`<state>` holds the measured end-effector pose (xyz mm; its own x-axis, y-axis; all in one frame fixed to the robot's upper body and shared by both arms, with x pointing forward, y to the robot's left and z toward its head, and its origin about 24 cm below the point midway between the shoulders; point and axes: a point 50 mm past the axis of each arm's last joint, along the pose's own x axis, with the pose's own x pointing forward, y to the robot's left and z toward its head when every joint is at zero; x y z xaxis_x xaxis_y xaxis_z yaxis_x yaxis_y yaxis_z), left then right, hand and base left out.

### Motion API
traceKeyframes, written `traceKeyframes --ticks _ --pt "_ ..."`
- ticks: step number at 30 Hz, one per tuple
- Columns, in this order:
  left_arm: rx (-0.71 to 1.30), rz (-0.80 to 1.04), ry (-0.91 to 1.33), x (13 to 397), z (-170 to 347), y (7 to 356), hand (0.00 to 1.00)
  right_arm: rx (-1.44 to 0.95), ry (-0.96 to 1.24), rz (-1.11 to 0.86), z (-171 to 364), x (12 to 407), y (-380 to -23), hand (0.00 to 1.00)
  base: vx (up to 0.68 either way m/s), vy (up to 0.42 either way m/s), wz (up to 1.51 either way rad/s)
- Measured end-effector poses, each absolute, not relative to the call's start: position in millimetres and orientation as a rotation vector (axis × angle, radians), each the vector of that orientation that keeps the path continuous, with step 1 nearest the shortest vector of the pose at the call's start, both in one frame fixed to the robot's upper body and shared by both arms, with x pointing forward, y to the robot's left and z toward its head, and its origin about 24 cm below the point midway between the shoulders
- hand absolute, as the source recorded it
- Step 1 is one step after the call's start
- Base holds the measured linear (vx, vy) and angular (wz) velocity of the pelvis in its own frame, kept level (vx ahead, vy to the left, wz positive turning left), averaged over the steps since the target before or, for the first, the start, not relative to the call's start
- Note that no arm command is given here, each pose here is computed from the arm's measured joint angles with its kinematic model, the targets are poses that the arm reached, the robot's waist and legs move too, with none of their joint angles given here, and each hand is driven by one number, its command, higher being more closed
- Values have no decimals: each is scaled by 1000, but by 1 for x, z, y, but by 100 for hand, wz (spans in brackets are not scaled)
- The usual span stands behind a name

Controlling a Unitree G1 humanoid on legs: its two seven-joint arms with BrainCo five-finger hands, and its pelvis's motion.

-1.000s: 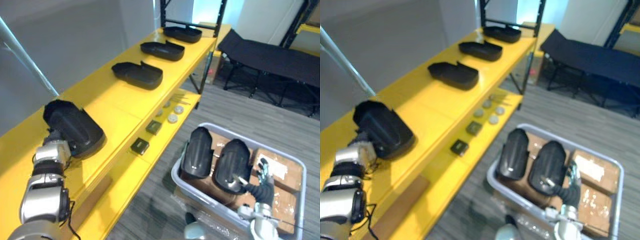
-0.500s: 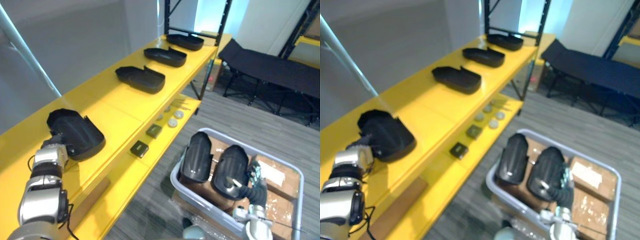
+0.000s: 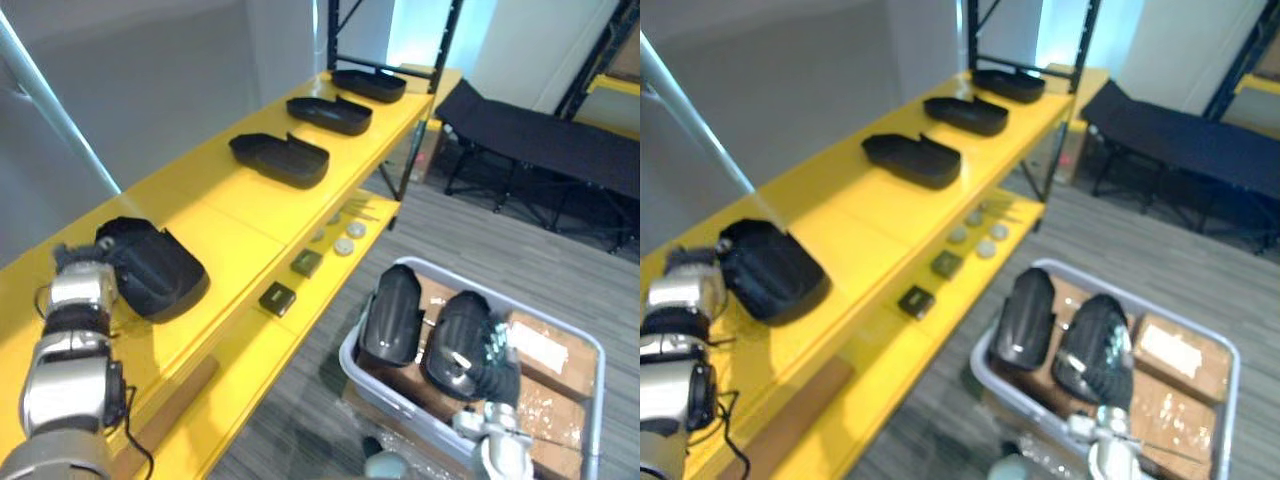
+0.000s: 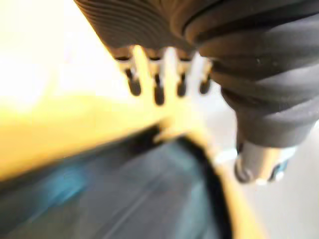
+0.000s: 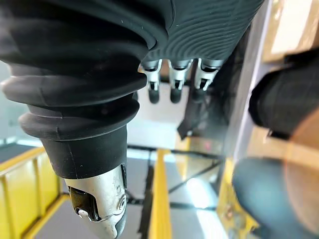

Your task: Walk over and take plastic housings, then place them on the shelf

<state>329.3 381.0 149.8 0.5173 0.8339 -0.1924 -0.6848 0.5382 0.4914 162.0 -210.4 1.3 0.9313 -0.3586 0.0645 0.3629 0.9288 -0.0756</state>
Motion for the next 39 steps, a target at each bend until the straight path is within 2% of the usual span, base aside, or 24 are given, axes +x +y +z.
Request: traceKeyframes --ticks 4,10,15,18,21,23,28,30,34,35,39 --pt "560 1026 272 336 209 385 0 -72 -66 -371 2 165 -210 0 -26 -36 14" --pt "855 1092 94 335 245 380 0 -3 -27 -348 -5 165 -210 0 -23 -31 15" --pt "882 1162 -76 333 264 373 0 29 -29 -350 -6 167 -209 0 -51 -35 16" --pt "752 1185 -267 325 272 366 0 41 -82 -342 3 175 -204 0 -36 -29 10" --pt "583 1168 -507 300 259 351 0 60 -182 -333 24 184 -203 0 -18 -22 6" --pt "490 1209 -589 277 240 343 0 64 -260 -342 41 186 -207 0 0 -23 5" --pt "320 1371 -508 198 155 322 0 46 -375 -434 69 182 -228 0 -12 -22 29" --pt "327 1425 -426 172 128 312 0 43 -382 -452 72 180 -232 0 -22 -9 24" --pt "310 1593 -318 129 97 308 0 63 -363 -488 69 177 -232 0 -57 -10 39" --pt "314 1696 -317 110 90 309 0 68 -358 -497 68 176 -233 0 -40 -5 31" --pt "338 1901 -326 79 82 318 0 65 -349 -511 65 175 -235 0 -22 -8 26"
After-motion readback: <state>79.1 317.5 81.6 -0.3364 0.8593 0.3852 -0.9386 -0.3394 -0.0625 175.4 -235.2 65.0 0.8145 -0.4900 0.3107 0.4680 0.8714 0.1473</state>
